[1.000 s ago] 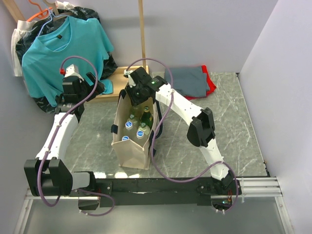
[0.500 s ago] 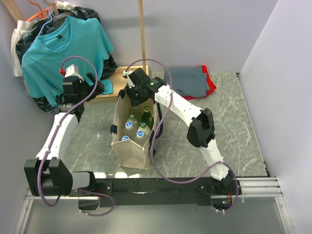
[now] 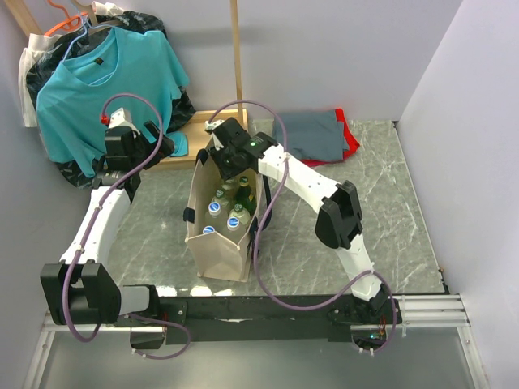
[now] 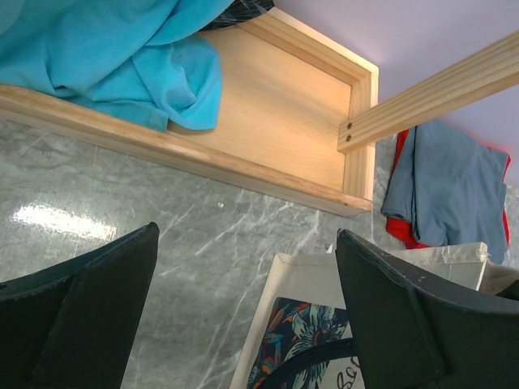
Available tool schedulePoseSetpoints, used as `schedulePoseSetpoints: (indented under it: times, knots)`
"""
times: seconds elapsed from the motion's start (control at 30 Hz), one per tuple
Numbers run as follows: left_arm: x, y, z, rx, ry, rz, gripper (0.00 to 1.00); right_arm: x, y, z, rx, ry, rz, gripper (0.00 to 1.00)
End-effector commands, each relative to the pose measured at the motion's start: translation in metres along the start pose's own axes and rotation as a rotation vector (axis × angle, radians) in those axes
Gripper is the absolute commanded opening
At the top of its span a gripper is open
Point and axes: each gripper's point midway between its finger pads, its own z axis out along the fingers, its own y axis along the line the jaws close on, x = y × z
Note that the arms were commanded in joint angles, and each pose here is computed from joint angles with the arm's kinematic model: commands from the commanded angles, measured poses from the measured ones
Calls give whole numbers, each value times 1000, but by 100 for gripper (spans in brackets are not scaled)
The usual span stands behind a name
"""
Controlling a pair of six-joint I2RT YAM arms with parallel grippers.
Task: Take the beverage out of the canvas bag
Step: Take out the drink from the canvas bag.
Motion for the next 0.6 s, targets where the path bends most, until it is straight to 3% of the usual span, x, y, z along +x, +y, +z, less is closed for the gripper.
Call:
schedulePoseSetpoints:
  times: [0.0,0.57]
  knots:
    - [-3,1,-3,-6,-13,-7,96,-55,-1,-56,14,-208,-5,0]
    - [0,3,1,-13,-3,-7,96,-86,4,-101,3,-333,-34,0]
